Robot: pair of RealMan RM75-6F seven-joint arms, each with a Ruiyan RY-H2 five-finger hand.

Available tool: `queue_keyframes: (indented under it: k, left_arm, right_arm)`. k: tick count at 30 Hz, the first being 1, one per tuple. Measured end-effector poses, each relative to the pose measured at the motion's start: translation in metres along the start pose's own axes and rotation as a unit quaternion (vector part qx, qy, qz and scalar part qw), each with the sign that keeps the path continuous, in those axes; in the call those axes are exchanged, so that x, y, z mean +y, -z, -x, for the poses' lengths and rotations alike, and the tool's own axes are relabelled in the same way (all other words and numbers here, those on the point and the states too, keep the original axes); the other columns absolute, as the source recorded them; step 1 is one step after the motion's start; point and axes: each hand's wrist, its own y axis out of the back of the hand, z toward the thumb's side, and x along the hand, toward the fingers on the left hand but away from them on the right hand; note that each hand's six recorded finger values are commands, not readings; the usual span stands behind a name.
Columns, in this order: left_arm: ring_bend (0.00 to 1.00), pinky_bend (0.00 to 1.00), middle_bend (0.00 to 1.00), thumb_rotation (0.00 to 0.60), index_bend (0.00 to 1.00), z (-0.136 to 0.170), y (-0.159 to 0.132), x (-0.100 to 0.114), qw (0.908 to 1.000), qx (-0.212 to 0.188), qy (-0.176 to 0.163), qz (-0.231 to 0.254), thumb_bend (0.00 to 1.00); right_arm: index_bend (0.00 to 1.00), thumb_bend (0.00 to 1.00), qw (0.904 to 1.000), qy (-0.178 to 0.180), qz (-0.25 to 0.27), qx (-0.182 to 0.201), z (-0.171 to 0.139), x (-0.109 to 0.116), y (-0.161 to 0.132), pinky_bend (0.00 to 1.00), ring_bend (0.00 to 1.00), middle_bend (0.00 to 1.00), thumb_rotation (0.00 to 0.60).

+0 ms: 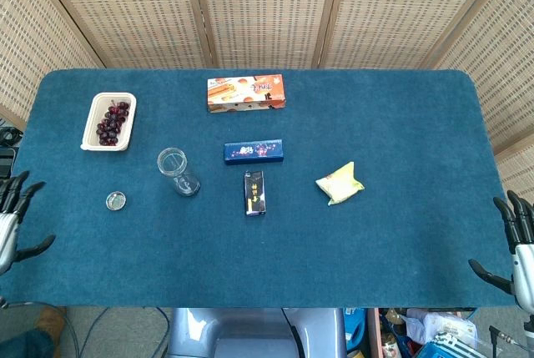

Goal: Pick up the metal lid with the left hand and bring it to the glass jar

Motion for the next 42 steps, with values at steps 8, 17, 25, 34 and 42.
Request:
queue_keyframes:
  k: [8,17,25,34,42]
  left_arm:
    - [0.0,0.0,0.0,0.6,0.39,-0.056,0.0,-0.051,0.9979,0.019,0.061,-0.005,0.29]
    - [0.0,0.0,0.0,0.6,0.45,-0.091,-0.005,-0.088,0.9972,0.033,0.066,-0.011,0.39]
    - [0.0,0.0,0.0,0.6,0.46,-0.106,-0.018,-0.112,0.9962,0.034,0.079,-0.018,0.4]
    - [0.0,0.0,0.0,0.6,0.52,-0.107,-0.017,-0.125,0.9951,0.046,0.087,-0.015,0.4]
    - [0.0,0.0,0.0,0.6,0.52,-0.108,-0.017,-0.133,0.9944,0.052,0.089,-0.019,0.4]
  right_arm:
    - [0.01,0.0,0.9998,-0.013,0.001,-0.017,0.007,-0.006,0.009,0.0,0.0,0.0,0.6]
    - [0.01,0.0,0.9995,-0.027,-0.001,-0.018,0.011,-0.014,0.011,0.0,0.0,0.0,0.6]
    - [0.01,0.0,0.9993,-0.032,0.001,-0.018,0.011,-0.016,0.01,0.0,0.0,0.0,0.6]
    - [0.01,0.0,0.9993,-0.032,0.009,-0.02,0.011,-0.015,0.012,0.0,0.0,0.0,0.6]
    - [0.01,0.0,0.9992,-0.033,0.012,-0.019,0.011,-0.015,0.013,0.0,0.0,0.0,0.6]
